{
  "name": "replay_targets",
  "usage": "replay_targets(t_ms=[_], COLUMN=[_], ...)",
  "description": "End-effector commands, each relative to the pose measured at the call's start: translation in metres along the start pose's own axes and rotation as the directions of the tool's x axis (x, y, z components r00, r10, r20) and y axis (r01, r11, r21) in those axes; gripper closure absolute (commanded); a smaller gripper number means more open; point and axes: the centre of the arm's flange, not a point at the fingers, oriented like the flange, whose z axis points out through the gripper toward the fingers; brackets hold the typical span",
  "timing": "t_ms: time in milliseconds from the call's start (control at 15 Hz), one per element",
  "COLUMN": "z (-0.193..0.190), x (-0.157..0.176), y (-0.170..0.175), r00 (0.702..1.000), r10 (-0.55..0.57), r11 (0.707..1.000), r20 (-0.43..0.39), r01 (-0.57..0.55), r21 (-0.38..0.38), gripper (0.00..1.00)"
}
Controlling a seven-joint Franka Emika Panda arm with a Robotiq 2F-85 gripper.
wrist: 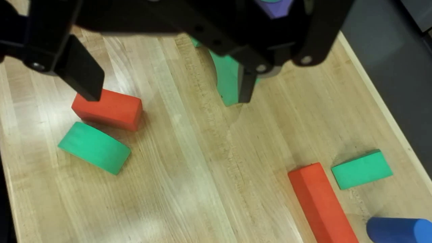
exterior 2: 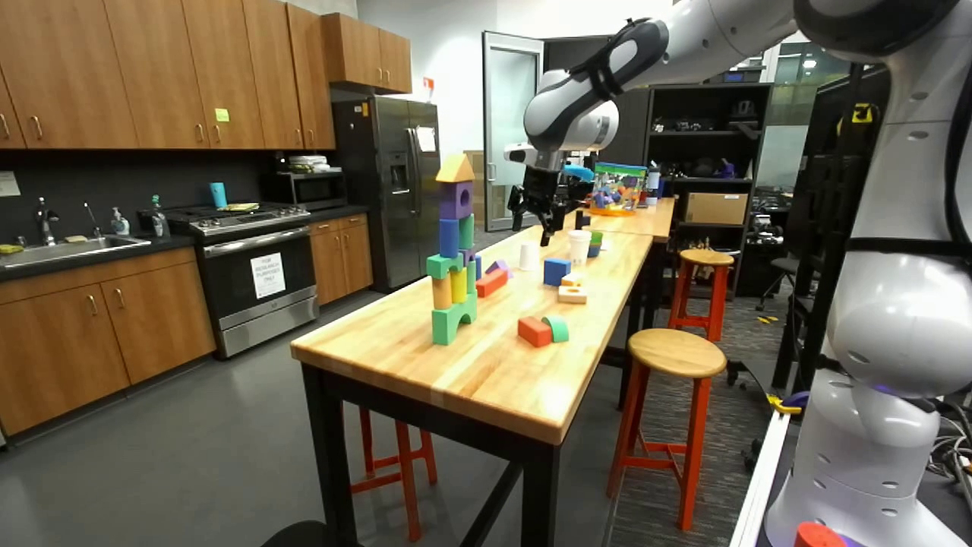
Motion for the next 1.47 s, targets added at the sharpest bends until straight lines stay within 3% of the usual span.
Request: replay_targets(t_ms=[0, 467, 800, 1133, 1333, 1400], z=[-0.008, -0.005, 0.033, 0.069, 0.063, 0.074], x=[0.001, -0.016, -0.037, -0.031, -0.016, -0.019], y=[0.012, 0.024, 0.039, 0.052, 0.051, 0.046], r00=[1.0, 0.998, 0.988, 0.995, 0.993, 0.995], r10=[-0.029, 0.054, 0.142, 0.077, 0.09, 0.088], r11=[1.0, 0.998, 0.987, 0.995, 0.993, 0.995], r20=[-0.001, 0.023, 0.055, 0.064, 0.07, 0.054], r01=[0.029, -0.053, -0.137, -0.073, -0.084, -0.085], r21=[-0.005, -0.034, -0.083, -0.068, -0.088, -0.057], gripper=[0.0, 0.0, 0.0, 0.0, 0.0, 0.0])
